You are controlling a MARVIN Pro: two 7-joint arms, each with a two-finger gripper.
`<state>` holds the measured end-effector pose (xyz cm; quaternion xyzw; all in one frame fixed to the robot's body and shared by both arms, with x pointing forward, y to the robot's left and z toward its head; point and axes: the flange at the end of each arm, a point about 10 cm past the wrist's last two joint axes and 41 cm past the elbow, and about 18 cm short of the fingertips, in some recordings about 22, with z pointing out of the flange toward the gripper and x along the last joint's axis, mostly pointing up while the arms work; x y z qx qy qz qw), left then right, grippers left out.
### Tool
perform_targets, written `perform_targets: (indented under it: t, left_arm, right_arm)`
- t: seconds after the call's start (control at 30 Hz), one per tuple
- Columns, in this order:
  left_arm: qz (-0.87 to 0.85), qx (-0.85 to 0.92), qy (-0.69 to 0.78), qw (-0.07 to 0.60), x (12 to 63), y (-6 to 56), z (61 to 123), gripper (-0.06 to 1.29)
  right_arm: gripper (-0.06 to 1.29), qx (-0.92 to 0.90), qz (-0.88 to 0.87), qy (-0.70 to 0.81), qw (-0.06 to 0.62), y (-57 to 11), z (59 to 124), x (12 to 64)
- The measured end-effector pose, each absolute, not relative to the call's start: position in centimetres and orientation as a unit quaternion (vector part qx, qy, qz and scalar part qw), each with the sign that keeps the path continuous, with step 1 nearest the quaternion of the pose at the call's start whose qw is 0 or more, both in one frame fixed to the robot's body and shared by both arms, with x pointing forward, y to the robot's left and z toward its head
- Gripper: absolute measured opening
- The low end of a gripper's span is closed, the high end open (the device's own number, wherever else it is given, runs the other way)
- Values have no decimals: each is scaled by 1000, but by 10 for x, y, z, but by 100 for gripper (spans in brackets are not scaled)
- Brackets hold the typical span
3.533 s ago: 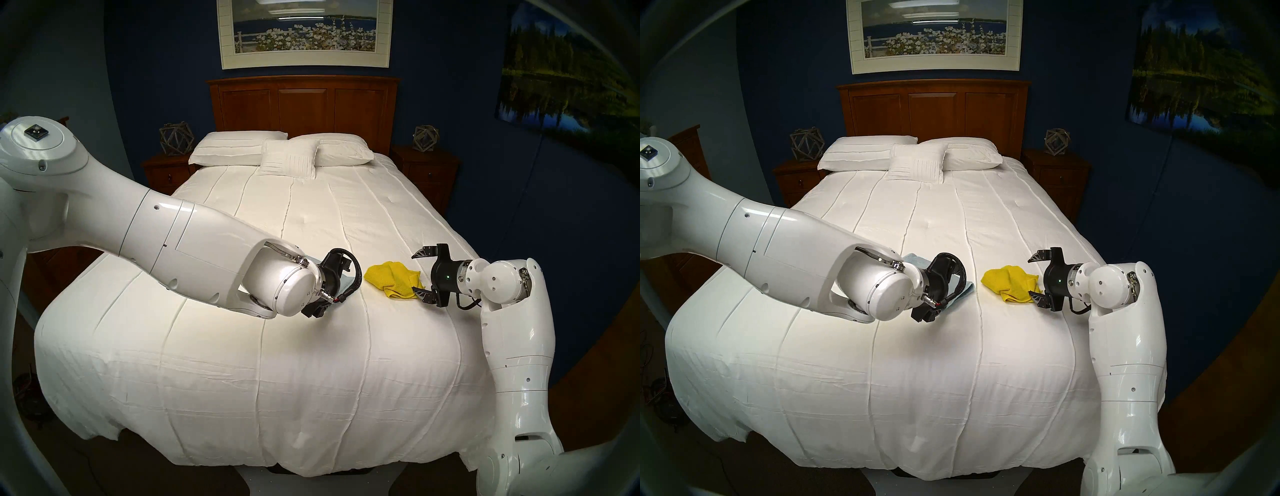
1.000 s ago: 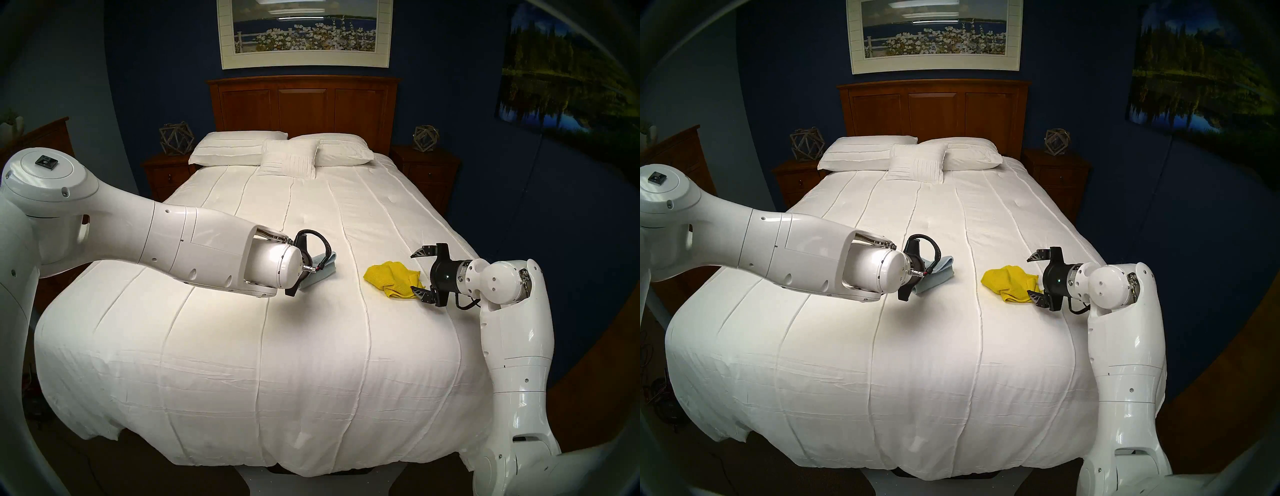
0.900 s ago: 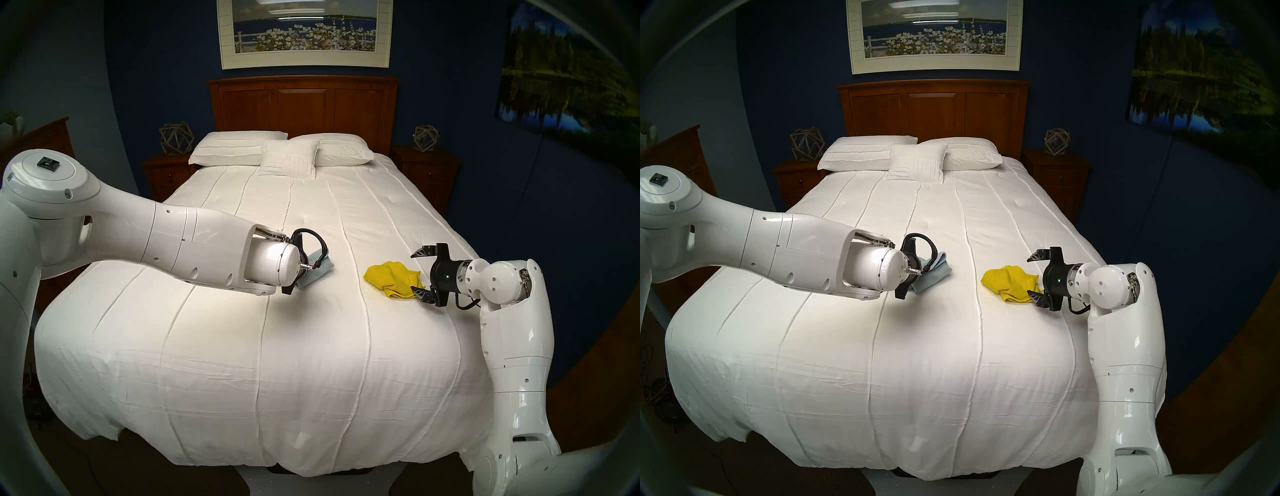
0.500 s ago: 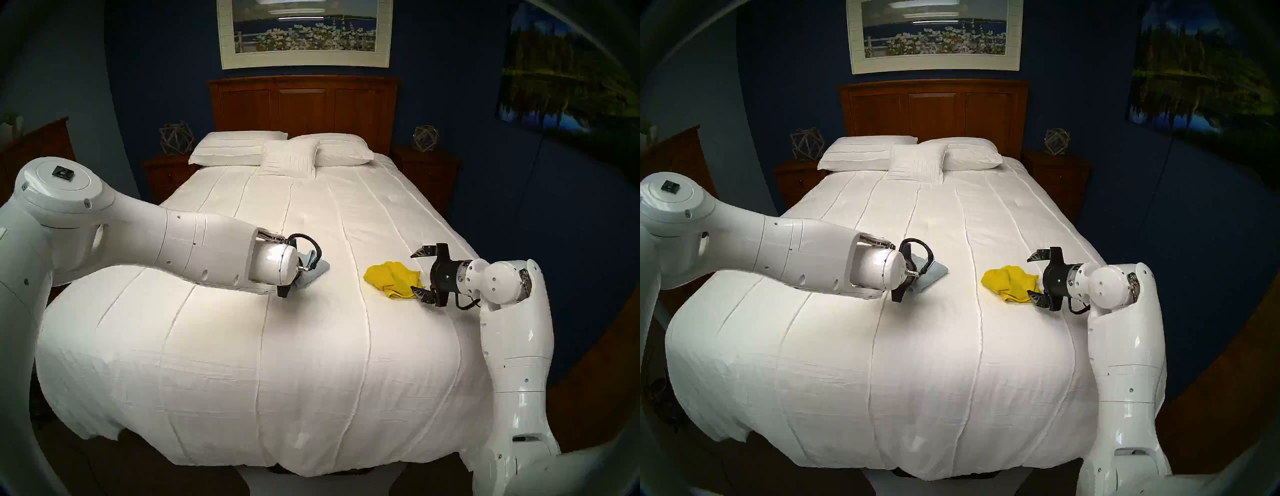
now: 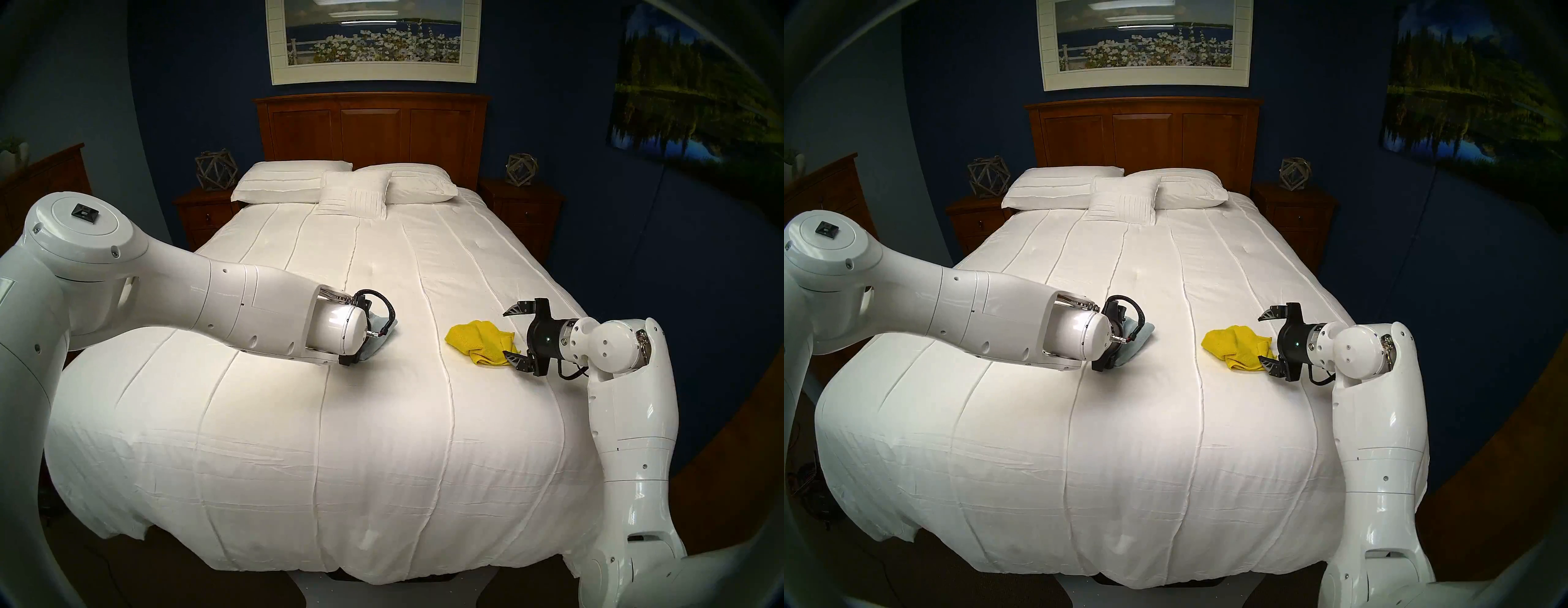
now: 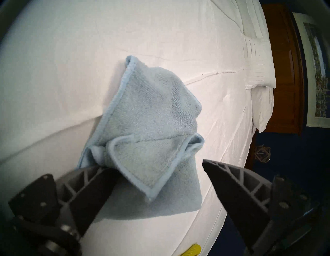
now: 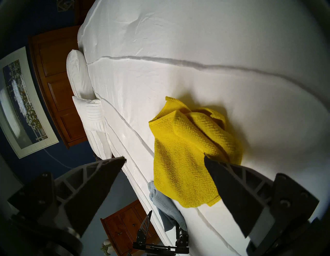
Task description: Fold the hand towels twice and stack them up
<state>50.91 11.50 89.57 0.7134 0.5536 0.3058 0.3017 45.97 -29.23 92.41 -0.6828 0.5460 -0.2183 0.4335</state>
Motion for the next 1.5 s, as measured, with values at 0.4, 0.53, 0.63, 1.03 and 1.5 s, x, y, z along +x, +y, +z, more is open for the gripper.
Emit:
perform_targets:
  t: [0.4, 0.53, 0.63, 1.03, 1.5]
  left_arm:
    - [347, 711, 521, 321, 503, 118, 905, 118]
    - [346, 709, 505, 350, 498, 116, 912, 118]
    - [333, 716, 490, 369, 490, 116, 918, 118]
    - [299, 738, 456, 398, 451, 128, 938, 119]
    - [266, 763, 451, 380, 432, 136, 947, 119]
  right_arm:
    - [122, -683, -218, 546, 434, -292, 924, 460]
    - [122, -683, -218, 546, 434, -292, 924, 460]
    - [122, -683, -218, 545, 434, -292, 924, 460]
    - [122, -694, -222, 529, 435, -288, 925, 461]
    - [122, -693, -227, 530, 433, -285, 923, 462]
